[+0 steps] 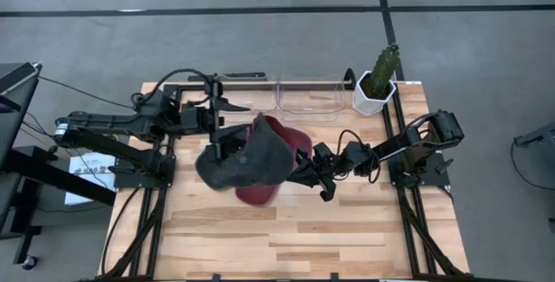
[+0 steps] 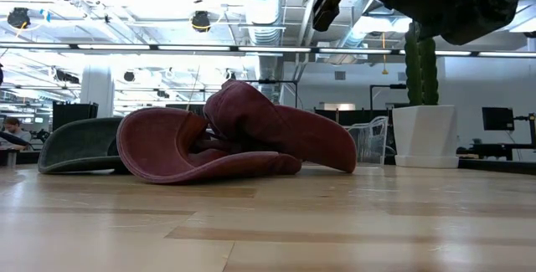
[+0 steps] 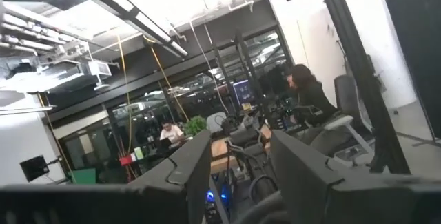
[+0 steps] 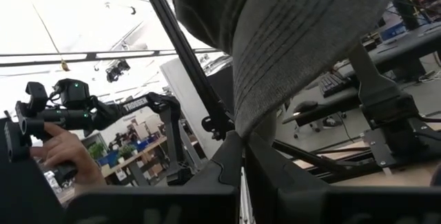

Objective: Pick & Place hat
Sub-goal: Put the right black cap into the left transparent bin

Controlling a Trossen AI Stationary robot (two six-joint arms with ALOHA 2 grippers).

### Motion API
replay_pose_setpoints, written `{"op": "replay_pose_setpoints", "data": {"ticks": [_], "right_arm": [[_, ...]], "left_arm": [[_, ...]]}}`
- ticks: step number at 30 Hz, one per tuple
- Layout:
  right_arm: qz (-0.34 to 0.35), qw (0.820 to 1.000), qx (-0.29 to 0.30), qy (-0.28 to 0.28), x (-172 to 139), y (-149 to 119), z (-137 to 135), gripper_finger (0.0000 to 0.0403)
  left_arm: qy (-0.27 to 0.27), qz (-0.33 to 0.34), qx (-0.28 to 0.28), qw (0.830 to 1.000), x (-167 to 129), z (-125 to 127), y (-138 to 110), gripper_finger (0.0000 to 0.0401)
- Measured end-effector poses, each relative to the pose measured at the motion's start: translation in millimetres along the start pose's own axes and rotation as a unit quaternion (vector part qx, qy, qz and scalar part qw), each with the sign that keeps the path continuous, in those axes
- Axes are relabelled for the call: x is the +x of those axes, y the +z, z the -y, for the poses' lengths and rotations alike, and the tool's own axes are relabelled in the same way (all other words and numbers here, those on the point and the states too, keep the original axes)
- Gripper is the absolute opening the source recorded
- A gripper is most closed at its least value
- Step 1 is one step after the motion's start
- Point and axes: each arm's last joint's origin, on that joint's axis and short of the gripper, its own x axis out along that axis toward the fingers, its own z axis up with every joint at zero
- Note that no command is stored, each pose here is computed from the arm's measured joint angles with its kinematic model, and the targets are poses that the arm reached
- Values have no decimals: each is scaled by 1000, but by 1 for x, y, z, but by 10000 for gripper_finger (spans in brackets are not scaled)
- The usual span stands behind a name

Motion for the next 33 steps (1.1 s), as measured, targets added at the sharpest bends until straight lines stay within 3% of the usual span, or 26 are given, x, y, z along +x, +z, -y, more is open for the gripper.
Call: {"op": "replay_pose_setpoints", "data": {"ticks": [9, 19, 26, 33], "right_arm": [[-11, 1000, -7, -7, 0, -2, 2, 0], [-24, 1000, -8, -14, 0, -4, 3, 0], [-37, 999, -6, -21, -1, -7, 5, 0], [-57, 998, -12, -32, -1, -11, 7, 0]], "left_arm": [[36, -37, -19, 998, -3, -2, -3, 145], [62, -60, -118, 989, -29, -17, 10, 137], [74, -109, -233, 964, -48, -23, 9, 136], [34, -141, -330, 933, -50, -19, 2, 136]]}}
